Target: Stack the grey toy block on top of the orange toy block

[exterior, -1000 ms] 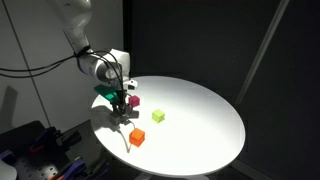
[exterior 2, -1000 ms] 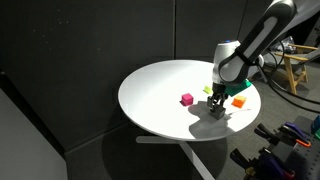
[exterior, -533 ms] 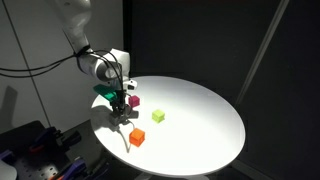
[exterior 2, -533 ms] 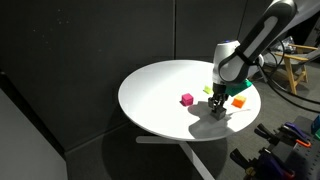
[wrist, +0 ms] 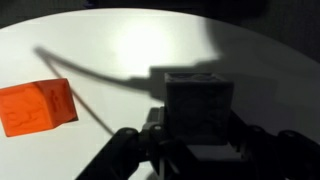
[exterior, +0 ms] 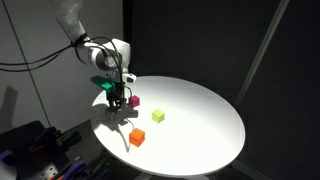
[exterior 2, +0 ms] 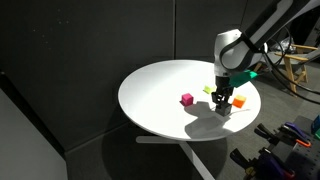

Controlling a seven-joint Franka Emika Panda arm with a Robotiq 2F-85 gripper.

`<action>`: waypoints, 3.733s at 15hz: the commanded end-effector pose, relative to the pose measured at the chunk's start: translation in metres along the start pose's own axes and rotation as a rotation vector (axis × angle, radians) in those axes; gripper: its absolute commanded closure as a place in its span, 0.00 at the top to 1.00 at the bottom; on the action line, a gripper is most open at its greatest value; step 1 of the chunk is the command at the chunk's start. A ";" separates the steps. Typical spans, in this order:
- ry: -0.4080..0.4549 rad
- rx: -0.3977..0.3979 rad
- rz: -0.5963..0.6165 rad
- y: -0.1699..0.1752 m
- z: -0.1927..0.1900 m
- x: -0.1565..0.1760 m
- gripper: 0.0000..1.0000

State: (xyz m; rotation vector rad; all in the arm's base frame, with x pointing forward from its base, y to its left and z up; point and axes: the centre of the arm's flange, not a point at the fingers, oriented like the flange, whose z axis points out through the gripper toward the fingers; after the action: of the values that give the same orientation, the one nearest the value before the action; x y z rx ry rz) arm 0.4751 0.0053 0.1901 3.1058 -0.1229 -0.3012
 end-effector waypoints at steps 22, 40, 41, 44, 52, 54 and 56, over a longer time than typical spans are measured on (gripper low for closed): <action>0.159 0.021 0.154 0.078 -0.145 -0.017 0.31; 0.155 0.034 0.239 0.164 -0.118 -0.008 0.31; 0.153 0.034 0.234 0.165 -0.113 -0.007 0.31; 0.151 0.032 0.223 0.166 -0.101 -0.003 0.31; 0.144 0.026 0.207 0.173 -0.082 -0.008 0.31; 0.141 0.027 0.211 0.177 -0.078 -0.013 0.31; 0.135 0.029 0.216 0.182 -0.074 -0.017 0.31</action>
State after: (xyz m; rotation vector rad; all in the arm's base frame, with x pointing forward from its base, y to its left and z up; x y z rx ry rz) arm 0.4674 -0.1635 0.2722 3.0872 -0.4806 -0.0986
